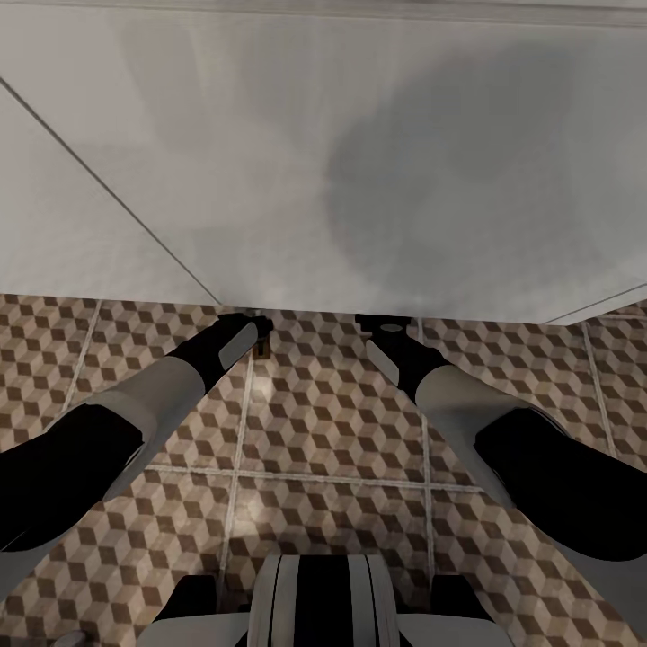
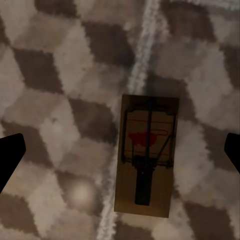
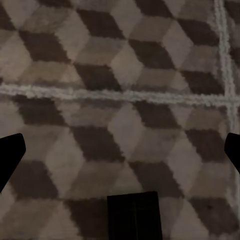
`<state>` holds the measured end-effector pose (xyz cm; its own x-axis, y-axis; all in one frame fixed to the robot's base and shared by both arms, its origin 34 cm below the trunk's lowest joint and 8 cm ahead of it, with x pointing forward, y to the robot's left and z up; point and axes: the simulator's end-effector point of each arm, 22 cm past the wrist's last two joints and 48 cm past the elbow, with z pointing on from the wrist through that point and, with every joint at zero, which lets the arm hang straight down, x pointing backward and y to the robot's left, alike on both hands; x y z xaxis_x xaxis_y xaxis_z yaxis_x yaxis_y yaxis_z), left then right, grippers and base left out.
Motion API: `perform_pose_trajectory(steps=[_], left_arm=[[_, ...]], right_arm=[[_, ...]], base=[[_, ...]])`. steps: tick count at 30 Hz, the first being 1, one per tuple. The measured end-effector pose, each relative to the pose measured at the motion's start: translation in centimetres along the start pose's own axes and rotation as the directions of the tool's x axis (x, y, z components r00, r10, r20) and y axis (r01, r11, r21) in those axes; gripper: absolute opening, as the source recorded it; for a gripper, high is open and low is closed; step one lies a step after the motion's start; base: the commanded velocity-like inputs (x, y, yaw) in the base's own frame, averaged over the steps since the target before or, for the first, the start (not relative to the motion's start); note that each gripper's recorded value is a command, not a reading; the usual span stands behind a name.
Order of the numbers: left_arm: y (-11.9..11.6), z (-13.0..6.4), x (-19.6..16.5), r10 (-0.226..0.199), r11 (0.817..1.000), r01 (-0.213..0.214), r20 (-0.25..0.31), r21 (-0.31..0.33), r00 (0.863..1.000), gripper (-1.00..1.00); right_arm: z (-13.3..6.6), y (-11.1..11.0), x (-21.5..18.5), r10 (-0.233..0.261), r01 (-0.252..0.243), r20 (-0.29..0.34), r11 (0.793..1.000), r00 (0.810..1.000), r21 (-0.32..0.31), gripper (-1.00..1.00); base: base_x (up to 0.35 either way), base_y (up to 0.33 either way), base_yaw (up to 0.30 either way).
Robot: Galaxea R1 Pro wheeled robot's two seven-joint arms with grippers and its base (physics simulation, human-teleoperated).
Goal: Take the four mousetraps from the cabinet in the bathroom and place them on the bathroom floor. Make sure all four end up on the same floor surface, and ensure that at least two of them are either under or directly next to the same bathroom sink.
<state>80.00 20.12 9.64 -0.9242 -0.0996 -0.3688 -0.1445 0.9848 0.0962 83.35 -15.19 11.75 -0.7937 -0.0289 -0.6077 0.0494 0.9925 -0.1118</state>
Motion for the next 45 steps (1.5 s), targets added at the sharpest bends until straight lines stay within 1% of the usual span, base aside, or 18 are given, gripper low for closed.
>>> perform_pose_trajectory(steps=[4,11,14,45], left_arm=[[0.0,0.0,-0.2,-0.002,1.0,0.002,0.005,0.002,1.0,1.0],[0.0,0.0,-1.1,-0.029,1.0,0.029,0.058,0.002,0.998,1.0],[0.0,0.1,-1.0,-0.038,0.999,0.038,0.071,0.002,0.997,1.0],[-0.2,0.1,-0.8,-0.044,0.999,0.043,0.081,0.006,0.996,1.0]], right_arm=[[0.0,0.0,-0.2,0.004,-0.004,0.01,1.0,1.0,0.0,1.0],[0.0,0.0,-0.3,0.004,-0.004,0.018,1.0,1.0,0.0,1.0],[0.0,0.0,-0.3,0.004,-0.004,0.018,1.0,1.0,0.0,1.0],[0.0,0.0,-0.3,0.005,-0.005,0.019,1.0,1.0,0.0,1.0]], base=[[0.0,0.0,0.0],[0.0,0.0,0.0],[0.0,0.0,0.0],[0.0,0.0,0.0]])
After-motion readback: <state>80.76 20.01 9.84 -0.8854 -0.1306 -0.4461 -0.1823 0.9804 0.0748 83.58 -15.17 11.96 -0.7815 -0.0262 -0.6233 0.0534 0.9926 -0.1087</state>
